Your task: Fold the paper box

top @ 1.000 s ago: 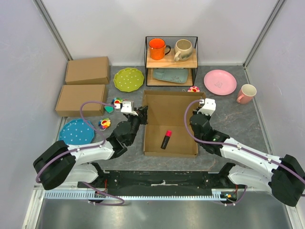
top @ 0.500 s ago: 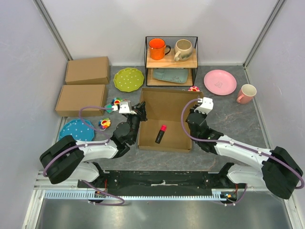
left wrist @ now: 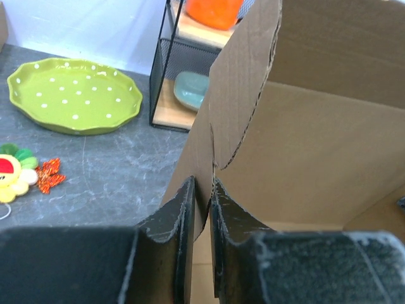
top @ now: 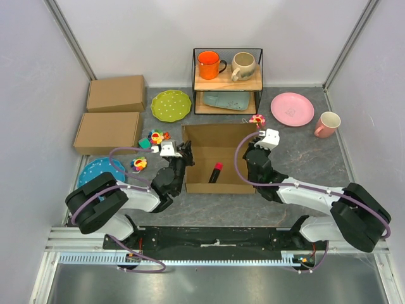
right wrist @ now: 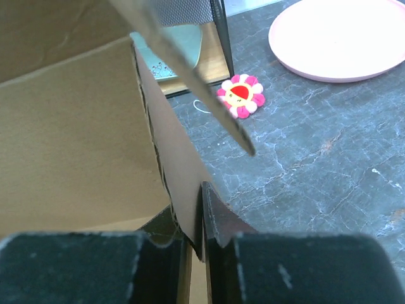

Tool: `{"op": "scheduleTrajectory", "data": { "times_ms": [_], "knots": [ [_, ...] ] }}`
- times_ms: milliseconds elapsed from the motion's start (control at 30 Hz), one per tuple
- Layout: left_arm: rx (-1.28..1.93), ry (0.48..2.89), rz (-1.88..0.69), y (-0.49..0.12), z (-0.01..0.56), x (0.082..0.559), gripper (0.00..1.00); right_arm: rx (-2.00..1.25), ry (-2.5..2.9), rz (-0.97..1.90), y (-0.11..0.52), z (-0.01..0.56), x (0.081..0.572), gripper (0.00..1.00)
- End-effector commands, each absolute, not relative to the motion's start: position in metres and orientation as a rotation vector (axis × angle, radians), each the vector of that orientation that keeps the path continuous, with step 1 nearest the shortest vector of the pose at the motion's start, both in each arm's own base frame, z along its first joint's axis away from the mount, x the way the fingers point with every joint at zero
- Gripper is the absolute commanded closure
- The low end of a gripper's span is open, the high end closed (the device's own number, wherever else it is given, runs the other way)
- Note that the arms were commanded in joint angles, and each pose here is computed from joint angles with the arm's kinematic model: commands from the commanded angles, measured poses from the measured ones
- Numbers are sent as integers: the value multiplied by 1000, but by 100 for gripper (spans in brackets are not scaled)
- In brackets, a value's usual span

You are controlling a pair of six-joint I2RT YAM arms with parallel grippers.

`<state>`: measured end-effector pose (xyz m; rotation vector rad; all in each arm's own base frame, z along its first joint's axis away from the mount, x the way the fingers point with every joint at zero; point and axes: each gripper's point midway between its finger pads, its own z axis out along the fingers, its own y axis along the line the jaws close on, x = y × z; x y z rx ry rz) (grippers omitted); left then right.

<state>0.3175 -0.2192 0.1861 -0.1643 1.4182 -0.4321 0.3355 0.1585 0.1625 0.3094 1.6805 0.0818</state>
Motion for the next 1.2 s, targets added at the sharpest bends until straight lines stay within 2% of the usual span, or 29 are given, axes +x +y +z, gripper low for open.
{"op": "scheduleTrajectory", "data": {
  "times_ms": [0,267,367,400,433,667,833,867,1067,1167],
  "knots": [
    [-209,1240,-575,-218,222,302,80,291,1601,282,183,181,332,84],
    [-182,1263,-615,-213,212,289,78,259,1634,280,171,165,312,80],
    [-166,1275,-625,-212,207,285,75,239,1656,272,165,159,304,73],
    [-164,1277,-625,-211,206,284,73,226,1663,278,165,158,302,66],
    [-157,1284,-625,-210,203,282,73,217,1671,273,163,155,300,63],
    [-131,1314,-621,-208,190,277,73,194,1683,301,158,150,287,54],
    [-127,1322,-613,-202,186,272,72,121,1714,333,159,147,272,39],
    [-126,1321,-604,-199,186,272,71,121,1692,357,157,158,268,33],
    [-113,1311,-576,-183,196,262,67,43,1675,399,144,190,243,22],
    [-101,1390,-560,-184,189,261,66,49,1653,420,132,204,231,16]
  ]
}}
